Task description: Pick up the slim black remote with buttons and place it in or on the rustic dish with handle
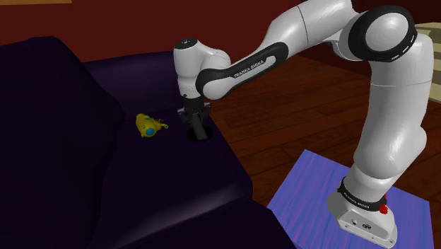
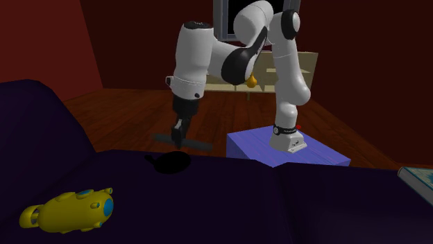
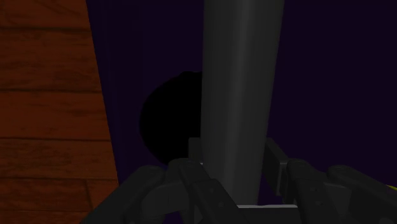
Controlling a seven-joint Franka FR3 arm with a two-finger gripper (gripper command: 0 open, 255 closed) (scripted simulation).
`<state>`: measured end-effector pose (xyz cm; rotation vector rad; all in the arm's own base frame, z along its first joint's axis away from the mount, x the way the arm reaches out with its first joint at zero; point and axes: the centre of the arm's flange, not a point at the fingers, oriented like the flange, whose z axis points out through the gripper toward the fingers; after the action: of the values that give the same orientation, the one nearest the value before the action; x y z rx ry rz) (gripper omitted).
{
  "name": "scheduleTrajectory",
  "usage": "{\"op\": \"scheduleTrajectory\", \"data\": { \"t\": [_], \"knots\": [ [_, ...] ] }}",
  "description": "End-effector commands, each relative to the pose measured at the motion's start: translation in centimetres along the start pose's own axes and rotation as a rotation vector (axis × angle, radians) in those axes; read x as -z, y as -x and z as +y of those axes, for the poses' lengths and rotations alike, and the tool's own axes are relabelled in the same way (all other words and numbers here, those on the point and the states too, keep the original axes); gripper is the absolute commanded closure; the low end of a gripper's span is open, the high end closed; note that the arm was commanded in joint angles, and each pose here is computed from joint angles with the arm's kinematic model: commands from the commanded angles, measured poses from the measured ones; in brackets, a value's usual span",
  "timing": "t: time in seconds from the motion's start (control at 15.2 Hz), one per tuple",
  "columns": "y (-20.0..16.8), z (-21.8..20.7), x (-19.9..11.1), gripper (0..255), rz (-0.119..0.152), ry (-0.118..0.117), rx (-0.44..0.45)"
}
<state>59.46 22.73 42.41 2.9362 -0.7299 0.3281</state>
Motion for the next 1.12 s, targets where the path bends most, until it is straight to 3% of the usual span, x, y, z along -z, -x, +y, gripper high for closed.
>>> {"op": "scheduleTrajectory", "data": {
  "t": [0.0, 0.26, 1.06],
  "knots": [
    [-2.5, 0.8, -0.8, 255, 0.001, 0.000, 0.001],
    [-6.8, 2.0, -2.1, 255, 0.001, 0.000, 0.001],
    [-5.5, 1.8, -7.7, 255, 0.001, 0.000, 0.001]
  ]
}}
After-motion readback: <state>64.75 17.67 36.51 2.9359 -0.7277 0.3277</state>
